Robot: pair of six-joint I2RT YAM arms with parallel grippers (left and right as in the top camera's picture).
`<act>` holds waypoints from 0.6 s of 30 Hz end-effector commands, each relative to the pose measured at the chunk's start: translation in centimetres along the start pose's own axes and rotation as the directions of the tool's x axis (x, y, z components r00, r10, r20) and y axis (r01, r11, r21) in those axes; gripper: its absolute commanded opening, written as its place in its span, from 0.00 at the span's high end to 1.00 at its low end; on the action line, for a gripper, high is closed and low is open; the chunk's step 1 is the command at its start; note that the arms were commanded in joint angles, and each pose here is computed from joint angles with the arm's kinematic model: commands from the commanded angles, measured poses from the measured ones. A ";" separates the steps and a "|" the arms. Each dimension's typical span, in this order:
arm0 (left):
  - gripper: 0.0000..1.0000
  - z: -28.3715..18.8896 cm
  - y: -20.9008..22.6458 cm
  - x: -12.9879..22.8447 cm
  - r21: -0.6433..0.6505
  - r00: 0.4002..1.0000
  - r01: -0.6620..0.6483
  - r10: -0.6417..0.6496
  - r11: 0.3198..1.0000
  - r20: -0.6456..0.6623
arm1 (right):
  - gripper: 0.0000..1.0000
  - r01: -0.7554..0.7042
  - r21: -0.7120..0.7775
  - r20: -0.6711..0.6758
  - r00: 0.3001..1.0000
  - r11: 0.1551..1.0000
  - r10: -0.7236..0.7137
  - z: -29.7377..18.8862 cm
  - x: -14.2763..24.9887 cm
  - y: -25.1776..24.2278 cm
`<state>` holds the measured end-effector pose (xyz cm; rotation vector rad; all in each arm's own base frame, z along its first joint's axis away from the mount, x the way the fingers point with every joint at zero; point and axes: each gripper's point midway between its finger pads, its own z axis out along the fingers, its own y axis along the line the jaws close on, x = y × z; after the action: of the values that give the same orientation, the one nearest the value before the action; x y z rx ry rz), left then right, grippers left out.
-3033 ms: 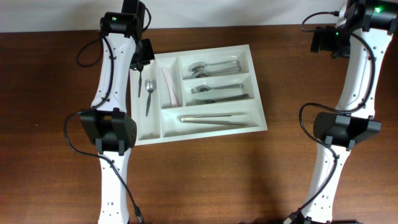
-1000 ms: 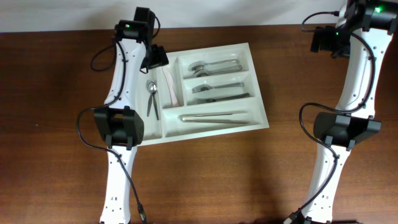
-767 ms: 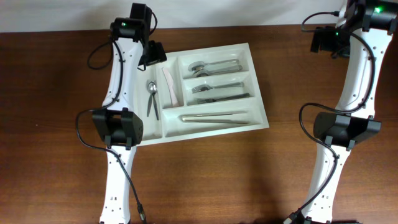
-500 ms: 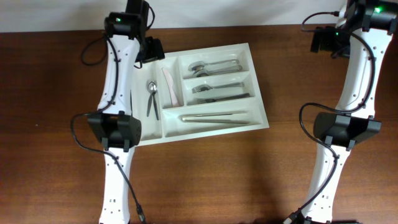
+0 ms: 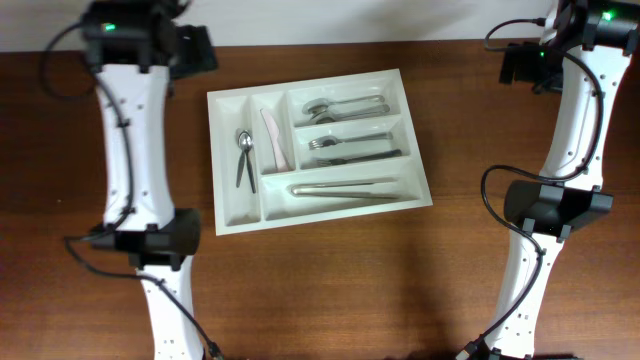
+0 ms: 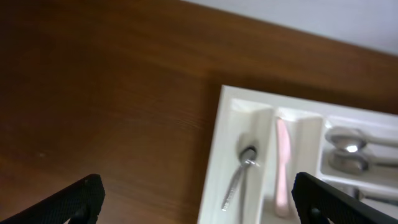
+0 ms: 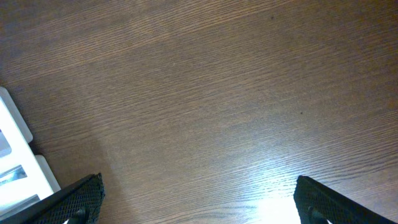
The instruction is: Pack container
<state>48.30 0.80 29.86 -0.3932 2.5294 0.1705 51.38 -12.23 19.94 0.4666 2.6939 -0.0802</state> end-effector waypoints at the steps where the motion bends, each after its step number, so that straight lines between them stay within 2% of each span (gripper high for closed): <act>1: 0.01 -1.6 3.6 -1.2 -0.050 0.998 0.042 -0.040 0.998 0.051 | 0.01 0.009 0.008 0.001 1.000 1.000 -0.009 -0.4 0.1 -0.2; 10: 0.01 0.7 11.6 -1.1 -0.160 0.984 0.174 -0.177 0.972 -0.001 | 0.01 0.009 0.008 0.001 1.000 1.000 -0.009 -0.4 0.1 -0.2; 15: 0.01 1.2 12.1 -0.9 -0.092 0.975 0.214 -0.218 0.972 -0.031 | 0.01 0.009 0.008 0.001 1.000 1.000 -0.009 -0.4 0.1 -0.2; 18: 0.01 1.2 12.2 -0.9 -0.094 0.975 0.217 -0.220 0.972 -0.030 | 0.01 0.009 0.008 0.001 1.000 1.000 -0.009 -0.4 0.1 -0.2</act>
<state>45.83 13.60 29.47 -0.7384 2.4975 0.2463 51.39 -12.22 19.95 0.4665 2.6935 -0.0797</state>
